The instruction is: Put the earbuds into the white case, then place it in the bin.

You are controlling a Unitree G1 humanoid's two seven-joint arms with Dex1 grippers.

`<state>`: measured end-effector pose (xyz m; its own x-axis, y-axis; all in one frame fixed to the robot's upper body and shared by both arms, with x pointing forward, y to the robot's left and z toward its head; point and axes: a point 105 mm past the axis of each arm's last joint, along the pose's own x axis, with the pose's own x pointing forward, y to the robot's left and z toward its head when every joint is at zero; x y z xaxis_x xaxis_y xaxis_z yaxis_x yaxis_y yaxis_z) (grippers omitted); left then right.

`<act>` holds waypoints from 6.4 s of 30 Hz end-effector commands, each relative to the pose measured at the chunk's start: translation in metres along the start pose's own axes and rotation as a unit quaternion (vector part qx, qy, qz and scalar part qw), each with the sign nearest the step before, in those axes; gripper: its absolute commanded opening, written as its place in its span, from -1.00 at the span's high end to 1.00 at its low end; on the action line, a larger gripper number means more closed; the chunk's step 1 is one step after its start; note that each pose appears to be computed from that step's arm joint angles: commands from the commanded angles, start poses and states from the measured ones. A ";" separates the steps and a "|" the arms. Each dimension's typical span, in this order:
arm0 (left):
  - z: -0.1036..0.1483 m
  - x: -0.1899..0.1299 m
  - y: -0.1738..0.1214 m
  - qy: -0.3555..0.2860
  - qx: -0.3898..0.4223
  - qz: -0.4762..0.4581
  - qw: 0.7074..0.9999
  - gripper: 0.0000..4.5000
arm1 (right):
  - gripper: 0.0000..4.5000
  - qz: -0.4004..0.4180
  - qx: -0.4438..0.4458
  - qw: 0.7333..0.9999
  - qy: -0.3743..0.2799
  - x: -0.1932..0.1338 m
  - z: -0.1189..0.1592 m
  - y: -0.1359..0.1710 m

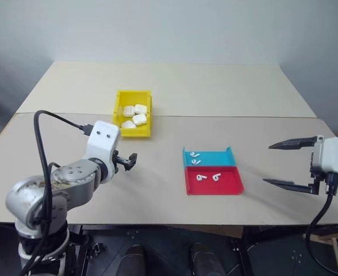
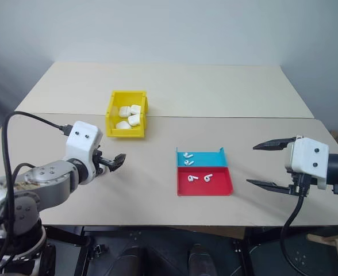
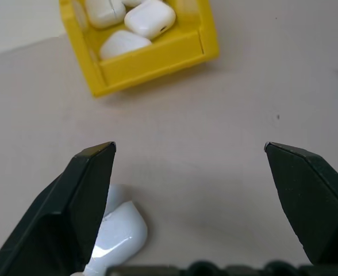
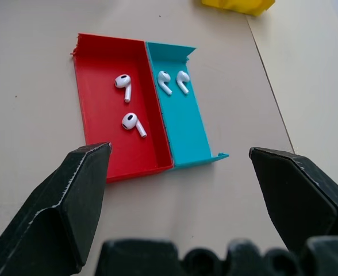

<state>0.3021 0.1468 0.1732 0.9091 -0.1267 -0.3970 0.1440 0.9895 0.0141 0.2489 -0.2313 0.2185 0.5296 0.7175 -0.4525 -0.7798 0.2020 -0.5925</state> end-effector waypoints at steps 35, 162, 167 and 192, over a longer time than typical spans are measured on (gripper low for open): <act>-0.006 -0.003 0.045 0.134 -0.126 0.173 0.968 -1.00 | -0.98 -0.009 0.011 0.999 0.036 0.008 -0.010 0.013; -0.041 -0.063 -0.064 -0.419 0.193 -0.581 0.671 -0.21 | -0.29 0.304 -0.246 0.902 0.180 0.114 0.014 0.015; -0.043 -0.061 -0.063 -0.419 0.195 -0.578 0.673 -0.21 | -0.29 0.317 -0.256 0.894 0.185 0.125 0.011 0.012; -0.043 -0.059 -0.064 -0.409 0.197 -0.562 0.692 -0.21 | -0.13 0.336 -0.270 0.878 0.208 0.140 -0.011 0.015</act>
<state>0.2271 0.0956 0.1490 0.0502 -0.9566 0.2871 0.9038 0.1659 0.3945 0.3156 -0.1355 0.1328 0.1715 0.2331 -0.9572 -0.7700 -0.5744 -0.2779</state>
